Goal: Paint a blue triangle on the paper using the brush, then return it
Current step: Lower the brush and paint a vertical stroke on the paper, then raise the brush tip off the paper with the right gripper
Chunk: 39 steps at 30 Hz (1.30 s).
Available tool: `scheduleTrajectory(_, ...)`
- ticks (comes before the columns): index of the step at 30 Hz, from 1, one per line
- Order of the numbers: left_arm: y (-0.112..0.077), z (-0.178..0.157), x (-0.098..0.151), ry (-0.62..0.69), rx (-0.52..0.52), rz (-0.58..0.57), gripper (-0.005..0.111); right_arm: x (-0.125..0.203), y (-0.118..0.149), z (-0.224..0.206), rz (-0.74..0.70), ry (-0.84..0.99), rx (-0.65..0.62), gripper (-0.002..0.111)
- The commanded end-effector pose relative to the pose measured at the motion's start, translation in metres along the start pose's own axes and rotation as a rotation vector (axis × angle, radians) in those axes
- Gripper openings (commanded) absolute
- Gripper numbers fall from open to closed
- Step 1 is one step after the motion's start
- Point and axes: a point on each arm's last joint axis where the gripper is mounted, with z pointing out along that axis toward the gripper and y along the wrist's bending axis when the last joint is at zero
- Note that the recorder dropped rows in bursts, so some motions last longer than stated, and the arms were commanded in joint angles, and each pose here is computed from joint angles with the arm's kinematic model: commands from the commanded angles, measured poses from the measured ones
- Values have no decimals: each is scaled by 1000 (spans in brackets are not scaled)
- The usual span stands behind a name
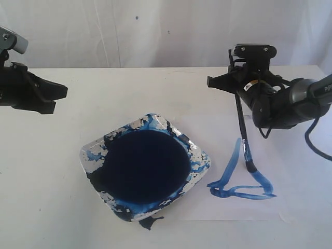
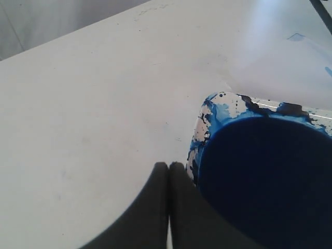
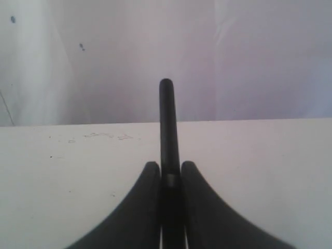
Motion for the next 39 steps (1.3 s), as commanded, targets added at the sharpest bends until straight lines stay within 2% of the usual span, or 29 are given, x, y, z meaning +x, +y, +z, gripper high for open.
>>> scheduleTrajectory(1,0,-2,1,4,-6,0,0,-1,2,10,20,-75,-19,1)
scheduleTrajectory(16,1,-2,1,5,-12,3,0,-20,6,28,36,-279,-31,1)
scheduleTrajectory(23,3,-2,2,13,-40,1,0,-35,7,24,39,-229,-40,1)
scheduleTrajectory(34,3,-2,2,12,-38,1,0,-105,11,-17,54,-78,-78,1)
scheduleTrajectory(39,3,-2,2,12,-36,1,0,-134,10,-50,57,-99,-89,0)
